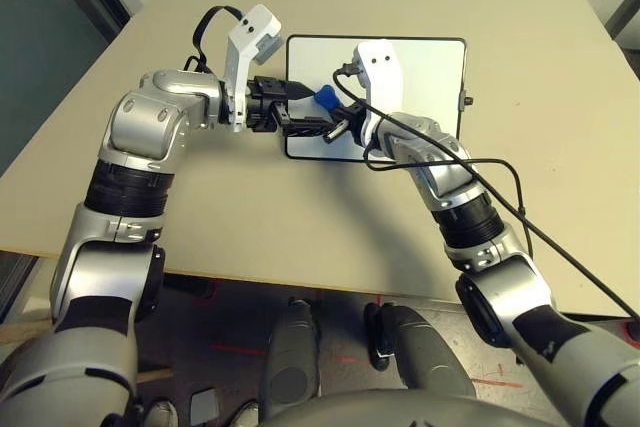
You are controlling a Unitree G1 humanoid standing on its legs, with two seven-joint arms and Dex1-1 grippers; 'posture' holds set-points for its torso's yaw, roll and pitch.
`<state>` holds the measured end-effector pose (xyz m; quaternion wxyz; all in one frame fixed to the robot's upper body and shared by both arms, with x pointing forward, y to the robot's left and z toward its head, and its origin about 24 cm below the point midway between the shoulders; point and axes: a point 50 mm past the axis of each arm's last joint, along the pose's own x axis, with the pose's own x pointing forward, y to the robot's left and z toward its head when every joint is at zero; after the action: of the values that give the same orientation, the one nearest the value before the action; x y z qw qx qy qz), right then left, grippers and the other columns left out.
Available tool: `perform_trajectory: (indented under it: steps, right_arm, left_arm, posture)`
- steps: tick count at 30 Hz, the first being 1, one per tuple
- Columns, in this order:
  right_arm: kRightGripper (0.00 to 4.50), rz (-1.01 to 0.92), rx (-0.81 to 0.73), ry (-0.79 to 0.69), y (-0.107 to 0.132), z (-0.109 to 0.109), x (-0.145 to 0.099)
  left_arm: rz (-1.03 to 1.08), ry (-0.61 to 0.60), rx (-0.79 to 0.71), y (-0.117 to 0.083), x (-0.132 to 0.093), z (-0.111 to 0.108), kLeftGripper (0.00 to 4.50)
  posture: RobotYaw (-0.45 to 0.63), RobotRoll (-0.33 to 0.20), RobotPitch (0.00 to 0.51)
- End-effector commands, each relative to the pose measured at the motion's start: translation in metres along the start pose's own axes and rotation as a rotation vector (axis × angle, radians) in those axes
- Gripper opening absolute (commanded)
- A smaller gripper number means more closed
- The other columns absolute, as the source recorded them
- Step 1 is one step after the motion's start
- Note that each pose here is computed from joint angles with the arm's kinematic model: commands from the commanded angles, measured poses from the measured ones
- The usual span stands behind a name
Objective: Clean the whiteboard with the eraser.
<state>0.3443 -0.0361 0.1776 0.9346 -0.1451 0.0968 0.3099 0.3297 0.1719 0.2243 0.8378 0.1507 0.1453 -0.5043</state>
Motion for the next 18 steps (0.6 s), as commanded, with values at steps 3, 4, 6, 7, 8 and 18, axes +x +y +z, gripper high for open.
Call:
perform_trajectory:
  steps: [3,4,6,7,8,18]
  right_arm:
    - [0.01,-0.132,0.044,0.094,-0.033,-0.026,-0.013]
    - [0.01,-0.146,0.047,0.100,-0.037,-0.029,-0.015]
    - [0.01,-0.165,0.048,0.107,-0.042,-0.031,-0.019]
    - [0.01,-0.175,0.049,0.110,-0.045,-0.032,-0.021]
    - [0.01,-0.185,0.049,0.114,-0.048,-0.034,-0.023]
    - [0.01,-0.153,0.057,0.124,-0.035,-0.037,-0.022]
  left_arm:
    - [-0.030,0.011,0.003,-0.003,0.005,-0.001,4.50]
    - [-0.032,0.011,0.004,-0.003,0.005,-0.001,4.50]
    - [-0.034,0.012,0.005,-0.002,0.005,0.000,4.50]
    - [-0.034,0.012,0.006,-0.002,0.005,0.000,4.50]
    - [-0.035,0.012,0.006,-0.002,0.005,0.000,4.50]
    - [-0.040,0.016,0.008,-0.002,0.005,0.001,4.50]
  posture:
    - [-0.02,0.000,0.172]
    - [-0.02,0.000,0.173]
    - [-0.02,0.000,0.173]
    - [-0.02,0.000,0.172]
    - [-0.02,0.000,0.172]
    - [-0.03,0.000,0.176]
